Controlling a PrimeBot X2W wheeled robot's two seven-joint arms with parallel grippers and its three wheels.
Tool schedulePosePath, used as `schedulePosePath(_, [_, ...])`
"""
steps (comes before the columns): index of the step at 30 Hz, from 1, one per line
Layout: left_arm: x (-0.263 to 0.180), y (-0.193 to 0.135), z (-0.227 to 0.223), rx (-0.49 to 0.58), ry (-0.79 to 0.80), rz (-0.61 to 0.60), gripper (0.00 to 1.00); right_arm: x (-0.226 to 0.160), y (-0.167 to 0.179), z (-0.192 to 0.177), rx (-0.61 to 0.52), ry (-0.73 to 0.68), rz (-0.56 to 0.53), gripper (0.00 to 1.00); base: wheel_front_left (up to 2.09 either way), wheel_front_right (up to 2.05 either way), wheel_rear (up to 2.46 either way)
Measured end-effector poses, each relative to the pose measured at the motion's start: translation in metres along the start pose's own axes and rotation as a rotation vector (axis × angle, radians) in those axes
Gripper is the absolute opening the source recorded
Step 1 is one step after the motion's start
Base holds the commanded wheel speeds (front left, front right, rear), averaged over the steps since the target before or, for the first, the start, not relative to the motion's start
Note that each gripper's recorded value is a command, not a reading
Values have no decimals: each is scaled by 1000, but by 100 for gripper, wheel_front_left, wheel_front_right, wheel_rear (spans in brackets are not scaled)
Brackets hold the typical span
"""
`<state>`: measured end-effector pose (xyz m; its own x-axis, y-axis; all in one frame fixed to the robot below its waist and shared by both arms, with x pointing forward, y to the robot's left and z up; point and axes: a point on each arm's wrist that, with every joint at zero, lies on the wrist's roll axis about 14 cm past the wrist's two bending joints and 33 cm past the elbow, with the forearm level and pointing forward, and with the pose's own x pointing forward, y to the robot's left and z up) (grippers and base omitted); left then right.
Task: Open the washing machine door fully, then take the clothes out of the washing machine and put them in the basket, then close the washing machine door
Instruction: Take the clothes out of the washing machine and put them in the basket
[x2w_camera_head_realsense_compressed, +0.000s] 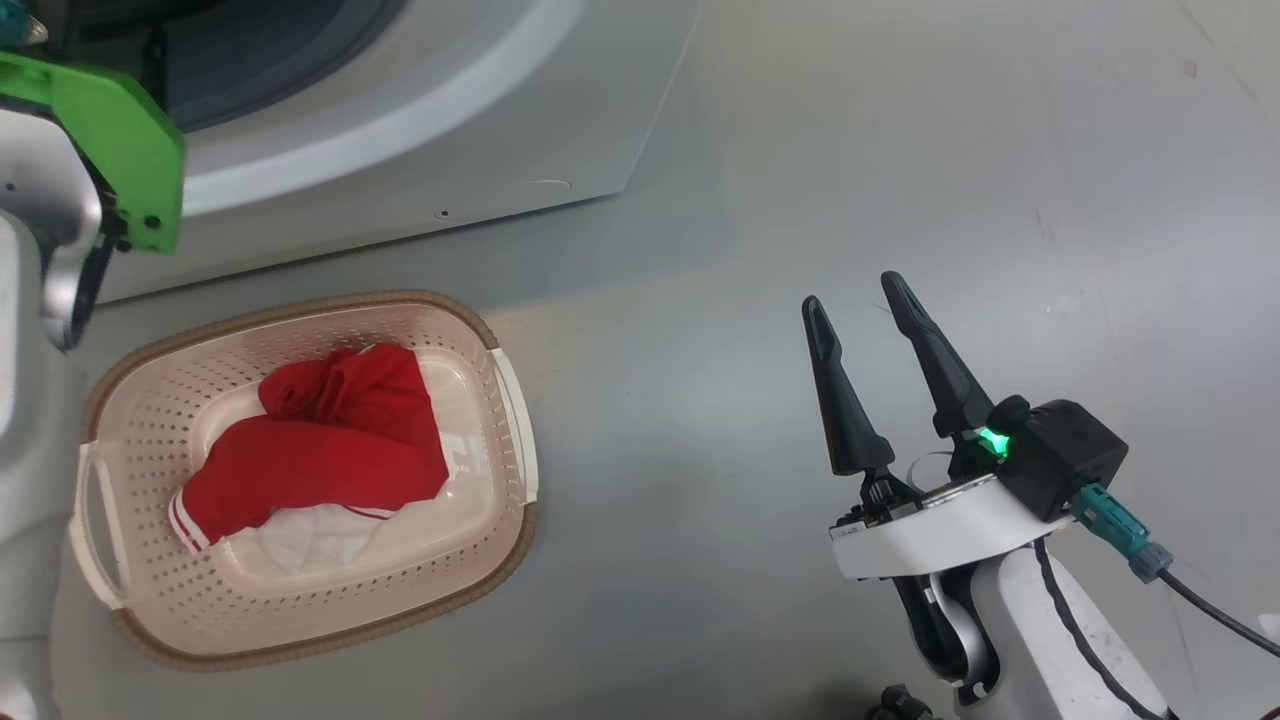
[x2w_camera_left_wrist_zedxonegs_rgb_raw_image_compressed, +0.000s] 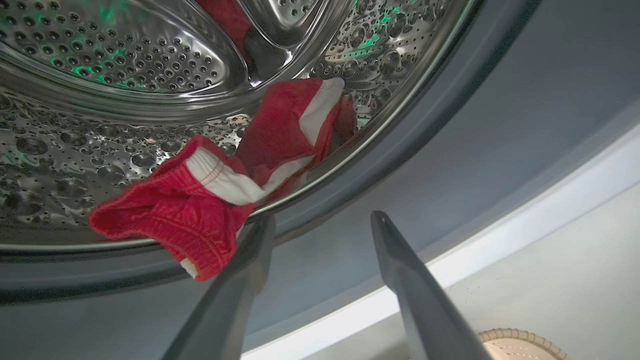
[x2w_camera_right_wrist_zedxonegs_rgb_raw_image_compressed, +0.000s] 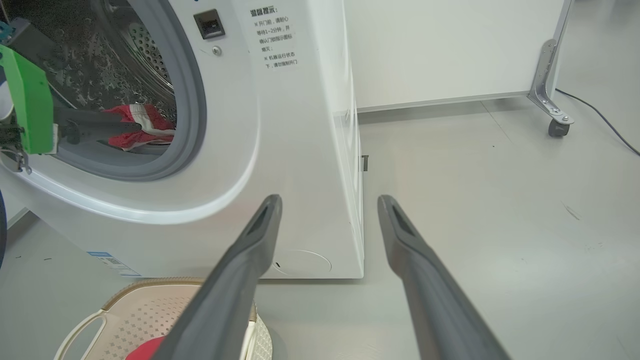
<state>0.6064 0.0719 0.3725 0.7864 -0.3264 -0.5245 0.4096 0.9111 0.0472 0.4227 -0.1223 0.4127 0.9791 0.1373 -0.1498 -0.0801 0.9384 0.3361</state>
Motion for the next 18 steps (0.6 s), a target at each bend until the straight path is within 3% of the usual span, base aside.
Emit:
schedulePosePath(9, [39, 28, 24, 46, 5, 32, 100, 9, -18, -8, 16, 19, -51, 100, 0, 0, 0])
schedulePosePath(18, [65, 50, 16, 46, 73, 69, 100, 13, -34, -14, 25, 35, -99, 100, 0, 0, 0])
